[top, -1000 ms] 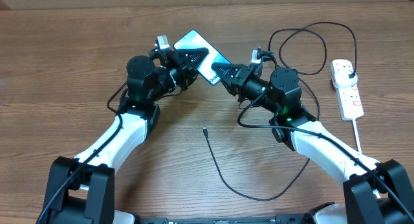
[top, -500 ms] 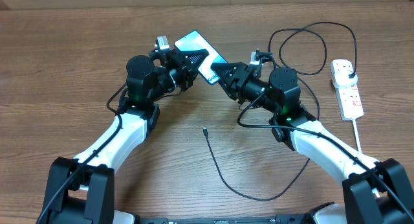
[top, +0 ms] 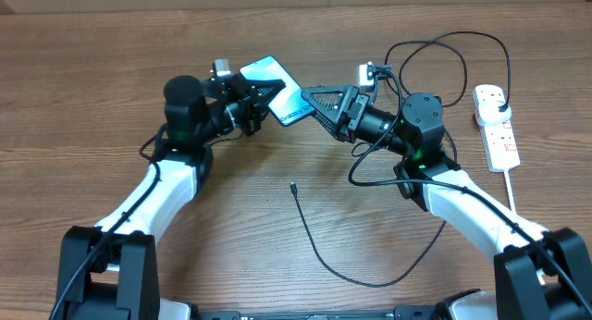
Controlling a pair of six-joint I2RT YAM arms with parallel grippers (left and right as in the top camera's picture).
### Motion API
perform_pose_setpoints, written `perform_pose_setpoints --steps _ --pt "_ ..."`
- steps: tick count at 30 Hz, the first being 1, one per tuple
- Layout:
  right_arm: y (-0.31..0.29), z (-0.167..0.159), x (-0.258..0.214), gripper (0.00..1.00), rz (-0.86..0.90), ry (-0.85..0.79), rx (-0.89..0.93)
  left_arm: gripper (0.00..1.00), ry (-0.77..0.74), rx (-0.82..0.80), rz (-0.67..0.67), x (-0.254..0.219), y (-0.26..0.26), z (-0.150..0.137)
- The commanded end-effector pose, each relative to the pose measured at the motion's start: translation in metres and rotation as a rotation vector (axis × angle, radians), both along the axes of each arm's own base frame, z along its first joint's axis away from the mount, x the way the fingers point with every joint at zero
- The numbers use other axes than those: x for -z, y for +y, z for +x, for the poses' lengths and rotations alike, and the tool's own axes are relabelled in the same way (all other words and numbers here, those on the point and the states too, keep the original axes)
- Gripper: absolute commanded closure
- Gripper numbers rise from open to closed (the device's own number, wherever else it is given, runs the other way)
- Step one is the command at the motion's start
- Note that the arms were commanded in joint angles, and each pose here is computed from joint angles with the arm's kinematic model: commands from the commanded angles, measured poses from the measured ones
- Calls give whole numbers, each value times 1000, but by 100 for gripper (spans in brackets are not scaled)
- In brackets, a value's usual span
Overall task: Plug charger to phone and switch on socket
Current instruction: 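Open the right gripper and pull it away from the phone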
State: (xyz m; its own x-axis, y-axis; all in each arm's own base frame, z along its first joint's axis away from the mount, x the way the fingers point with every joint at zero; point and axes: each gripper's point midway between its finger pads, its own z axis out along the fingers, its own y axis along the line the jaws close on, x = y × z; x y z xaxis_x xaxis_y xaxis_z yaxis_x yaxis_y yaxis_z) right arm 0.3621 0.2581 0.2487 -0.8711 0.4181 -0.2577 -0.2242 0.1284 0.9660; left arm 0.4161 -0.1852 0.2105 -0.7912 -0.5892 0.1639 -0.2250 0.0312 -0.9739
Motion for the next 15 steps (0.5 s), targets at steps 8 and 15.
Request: perform_pose_setpoints --steps 8,15 --pt "-16 -26 0 6 -214 -122 -7 95 -8 156 -51 -12 25 -20" --pt "-30 -42 33 9 -441 -97 37 96 52 224 -83 0 30 -28"
